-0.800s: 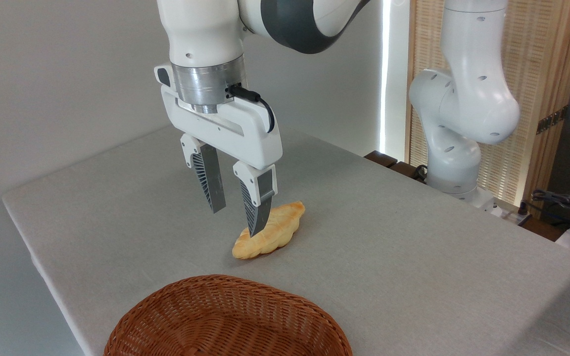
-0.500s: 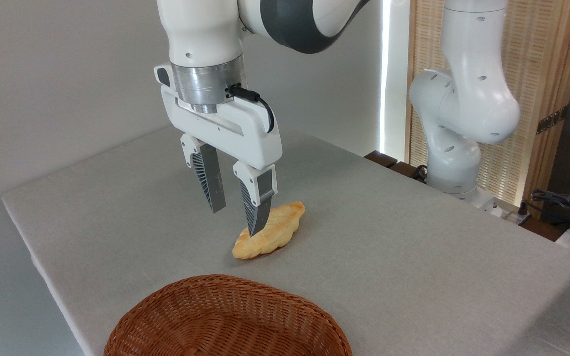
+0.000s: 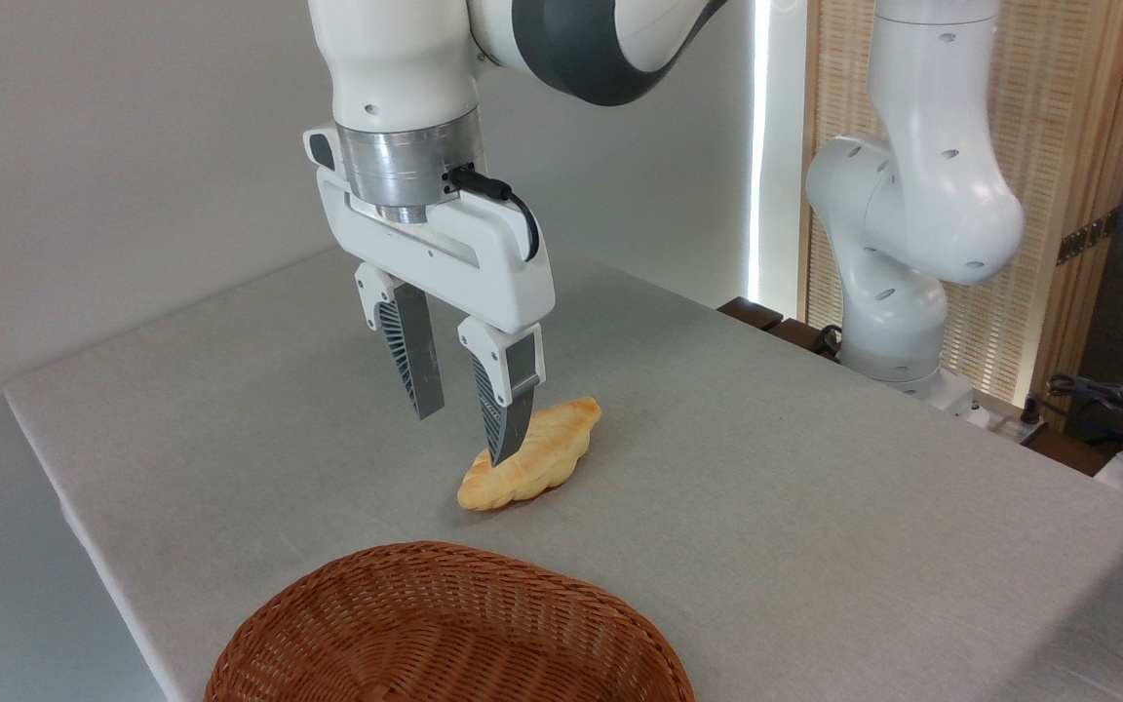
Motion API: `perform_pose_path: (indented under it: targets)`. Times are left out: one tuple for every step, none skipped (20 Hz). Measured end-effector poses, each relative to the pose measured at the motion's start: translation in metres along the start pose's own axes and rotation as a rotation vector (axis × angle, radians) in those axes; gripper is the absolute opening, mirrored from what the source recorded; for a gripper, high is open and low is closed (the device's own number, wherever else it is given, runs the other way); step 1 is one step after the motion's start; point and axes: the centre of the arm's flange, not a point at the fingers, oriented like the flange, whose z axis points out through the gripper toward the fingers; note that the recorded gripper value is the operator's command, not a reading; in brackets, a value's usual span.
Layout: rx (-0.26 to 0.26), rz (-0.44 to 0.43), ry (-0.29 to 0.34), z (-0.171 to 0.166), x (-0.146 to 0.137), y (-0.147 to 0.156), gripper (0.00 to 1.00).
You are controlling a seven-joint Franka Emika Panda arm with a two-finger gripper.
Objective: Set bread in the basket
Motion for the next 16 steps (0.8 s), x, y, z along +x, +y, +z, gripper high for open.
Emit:
perform_pose_path:
  targets:
    - [0.0,0.001,0.0,0.0,0.0,0.0,1.0]
    - [-0.001,0.002,-0.001,0.0,0.001,0.001,1.0]
    - [-0.003,0.004,-0.002,0.001,0.001,0.002,1.0]
    - [-0.006,0.01,-0.007,0.004,0.003,0.005,1.0]
    - [-0.011,0.018,-0.013,0.007,0.005,0.009,1.0]
    - [-0.017,0.027,-0.02,0.012,0.007,0.014,1.0]
    - [-0.023,0.035,-0.028,0.016,0.01,0.02,1.0]
    - [-0.03,0.041,-0.035,0.021,0.01,0.024,1.0]
    - [-0.038,0.047,-0.044,0.026,0.009,0.029,1.0]
    - [-0.051,0.053,-0.057,0.032,0.006,0.035,1.0]
    - [-0.064,0.057,-0.071,0.039,0.001,0.04,1.0]
    - [-0.079,0.061,-0.084,0.046,-0.003,0.047,1.0]
    - [-0.092,0.056,-0.099,0.055,-0.006,0.056,1.0]
    - [-0.103,0.046,-0.115,0.063,-0.008,0.065,1.0]
    - [-0.113,0.035,-0.131,0.07,-0.01,0.073,1.0]
    - [-0.123,0.03,-0.149,0.079,-0.011,0.08,1.0]
